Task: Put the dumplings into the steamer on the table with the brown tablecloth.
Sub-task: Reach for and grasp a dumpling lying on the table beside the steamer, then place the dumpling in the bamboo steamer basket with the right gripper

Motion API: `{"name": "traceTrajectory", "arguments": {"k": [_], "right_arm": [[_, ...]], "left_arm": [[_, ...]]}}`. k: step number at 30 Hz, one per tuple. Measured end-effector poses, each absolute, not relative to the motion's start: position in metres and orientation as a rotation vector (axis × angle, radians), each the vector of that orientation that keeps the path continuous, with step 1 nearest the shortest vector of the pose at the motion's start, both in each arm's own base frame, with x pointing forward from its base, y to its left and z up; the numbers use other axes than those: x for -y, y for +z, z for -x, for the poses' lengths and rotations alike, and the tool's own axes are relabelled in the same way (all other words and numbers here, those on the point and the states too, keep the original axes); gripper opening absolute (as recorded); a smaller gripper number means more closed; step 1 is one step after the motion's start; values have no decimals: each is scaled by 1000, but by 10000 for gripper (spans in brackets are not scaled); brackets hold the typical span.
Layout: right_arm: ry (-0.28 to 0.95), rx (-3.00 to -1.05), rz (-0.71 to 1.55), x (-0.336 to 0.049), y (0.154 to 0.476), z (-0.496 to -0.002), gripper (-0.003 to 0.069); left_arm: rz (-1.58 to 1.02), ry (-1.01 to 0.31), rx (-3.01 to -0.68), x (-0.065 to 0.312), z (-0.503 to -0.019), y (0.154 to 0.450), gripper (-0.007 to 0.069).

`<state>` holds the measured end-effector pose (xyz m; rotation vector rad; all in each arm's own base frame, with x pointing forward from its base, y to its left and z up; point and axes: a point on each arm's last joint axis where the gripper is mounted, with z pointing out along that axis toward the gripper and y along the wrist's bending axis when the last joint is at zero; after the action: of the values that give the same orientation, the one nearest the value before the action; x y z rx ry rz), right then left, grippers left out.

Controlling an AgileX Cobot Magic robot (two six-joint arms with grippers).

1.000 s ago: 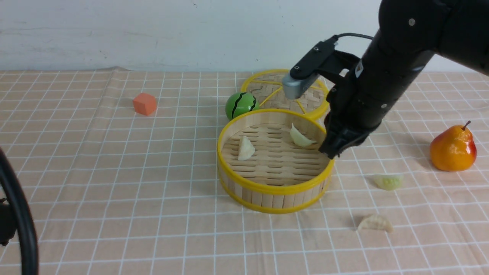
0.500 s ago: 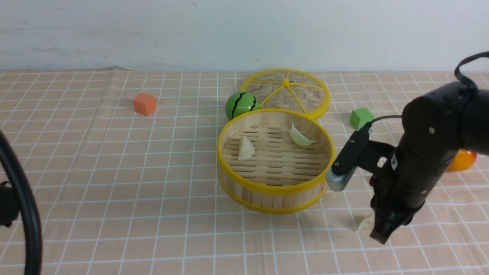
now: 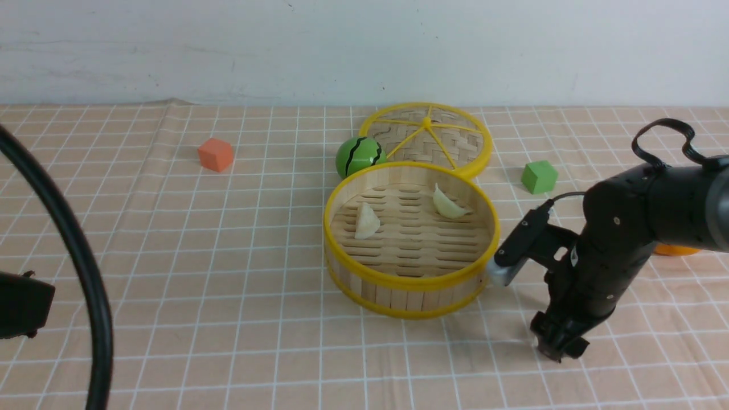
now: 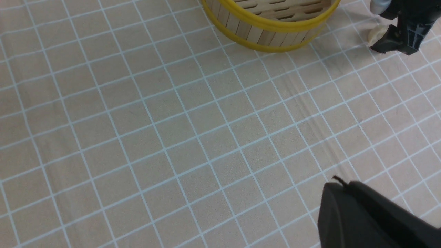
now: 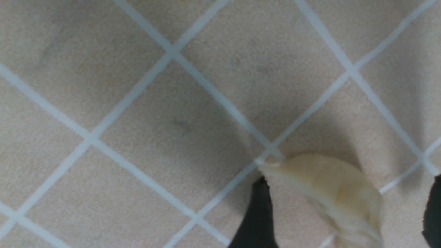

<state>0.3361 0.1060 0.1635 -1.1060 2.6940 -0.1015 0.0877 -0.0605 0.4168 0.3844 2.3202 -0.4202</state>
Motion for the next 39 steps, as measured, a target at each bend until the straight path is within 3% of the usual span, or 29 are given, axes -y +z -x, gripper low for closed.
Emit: {"name": "traceTrajectory", "arguments": {"k": [3, 4, 5, 6, 9, 13, 17, 20, 26, 32, 37, 38, 39], "right_arm": [[-99, -2675, 1124, -107, 162, -337, 312], [-99, -2675, 1126, -107, 162, -337, 294], [-101, -2674, 1140, -107, 161, -337, 185], [-101, -2675, 1144, -107, 161, -337, 176], [-99, -2678, 1147, -107, 165, -336, 196], [-30, -2652, 1098, -119, 213, -336, 195], [118, -2537, 989, -154, 272, -344, 195], [189, -2491, 935, -183, 290, -354, 195], [200, -2514, 862, -226, 266, -389, 195], [197, -2599, 836, -252, 210, -419, 195], [193, -2620, 840, -255, 195, -425, 302], [194, -2621, 836, -256, 197, -425, 367], [195, -2623, 833, -256, 199, -425, 383]], "left_arm": [[-384, -420, -2320, 61, -88, 417, -13], [-384, -420, -2320, 61, -88, 417, -13], [-384, -420, -2320, 61, -88, 417, -13], [-384, -420, -2320, 61, -88, 417, -13], [-384, -420, -2320, 61, -88, 417, -13], [-384, -415, -2319, 60, -88, 417, -13], [-383, -408, -2318, 60, -88, 417, -13], [-383, -408, -2312, 60, -89, 417, -13], [-381, -413, -2302, 60, -89, 418, -13], [-382, -405, -2319, 60, -88, 417, -13], [-384, -388, -2357, 58, -86, 414, -13], [-385, -387, -2359, 58, -86, 414, -13], [-385, -387, -2359, 58, -86, 414, -13]]}}
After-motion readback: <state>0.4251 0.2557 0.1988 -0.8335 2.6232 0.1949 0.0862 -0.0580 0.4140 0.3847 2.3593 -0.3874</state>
